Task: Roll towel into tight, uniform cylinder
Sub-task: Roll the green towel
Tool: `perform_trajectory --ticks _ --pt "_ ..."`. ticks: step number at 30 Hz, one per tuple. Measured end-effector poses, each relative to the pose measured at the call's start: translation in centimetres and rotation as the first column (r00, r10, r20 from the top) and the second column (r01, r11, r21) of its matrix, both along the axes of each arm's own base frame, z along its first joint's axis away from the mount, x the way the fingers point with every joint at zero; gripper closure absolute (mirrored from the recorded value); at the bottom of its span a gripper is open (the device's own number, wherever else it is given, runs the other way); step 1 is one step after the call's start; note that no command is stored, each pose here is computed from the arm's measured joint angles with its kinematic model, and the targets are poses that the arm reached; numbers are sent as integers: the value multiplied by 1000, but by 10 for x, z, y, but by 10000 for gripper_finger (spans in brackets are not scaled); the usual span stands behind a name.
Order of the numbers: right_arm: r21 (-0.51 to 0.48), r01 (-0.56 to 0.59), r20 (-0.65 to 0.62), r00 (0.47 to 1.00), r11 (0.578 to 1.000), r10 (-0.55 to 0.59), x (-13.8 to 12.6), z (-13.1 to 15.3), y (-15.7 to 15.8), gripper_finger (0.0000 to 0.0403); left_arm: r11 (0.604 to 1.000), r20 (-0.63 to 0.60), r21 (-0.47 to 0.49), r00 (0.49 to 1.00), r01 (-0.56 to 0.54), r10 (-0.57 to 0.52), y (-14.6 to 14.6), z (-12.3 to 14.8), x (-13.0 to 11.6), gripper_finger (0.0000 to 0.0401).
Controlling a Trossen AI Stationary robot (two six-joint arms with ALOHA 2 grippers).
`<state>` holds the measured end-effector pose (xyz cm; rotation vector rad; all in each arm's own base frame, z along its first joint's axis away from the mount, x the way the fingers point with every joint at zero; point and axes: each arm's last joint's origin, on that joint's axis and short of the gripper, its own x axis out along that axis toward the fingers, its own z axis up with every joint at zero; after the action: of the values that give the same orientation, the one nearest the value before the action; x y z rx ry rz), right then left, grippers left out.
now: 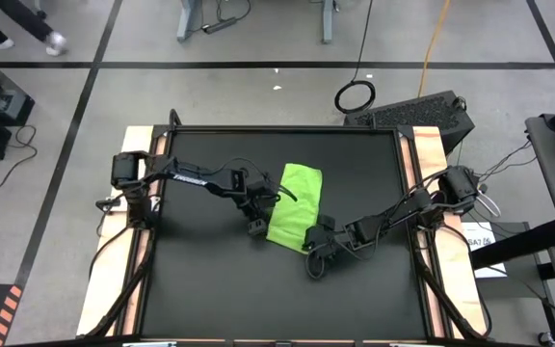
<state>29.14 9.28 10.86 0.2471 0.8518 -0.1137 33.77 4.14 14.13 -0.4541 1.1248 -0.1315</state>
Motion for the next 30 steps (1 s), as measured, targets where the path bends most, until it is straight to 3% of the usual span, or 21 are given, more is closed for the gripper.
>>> perform_trajectory --ticks 10,13,17,23,26,30 --pt "8 0 0 1000 1000 0 0 0 0 373 998 83 -32 995 55 -52 -5 13 3 190" --pt "19 12 -1 1000 1000 -12 0 0 0 373 993 131 27 985 113 -115 -15 25 1 190" --pt "24 15 -1 1000 1000 -15 0 0 0 373 960 218 202 946 195 -239 -37 46 1 190" --pt "43 4 -1 1000 999 -4 1 0 0 373 829 289 436 818 350 -497 -78 49 9 190" --pt "55 8 -1 1000 998 -8 1 0 -1 373 809 261 456 813 372 -521 -85 34 14 190" --pt "59 13 0 1000 998 -13 1 0 -1 373 836 232 409 844 366 -483 -82 14 19 191"
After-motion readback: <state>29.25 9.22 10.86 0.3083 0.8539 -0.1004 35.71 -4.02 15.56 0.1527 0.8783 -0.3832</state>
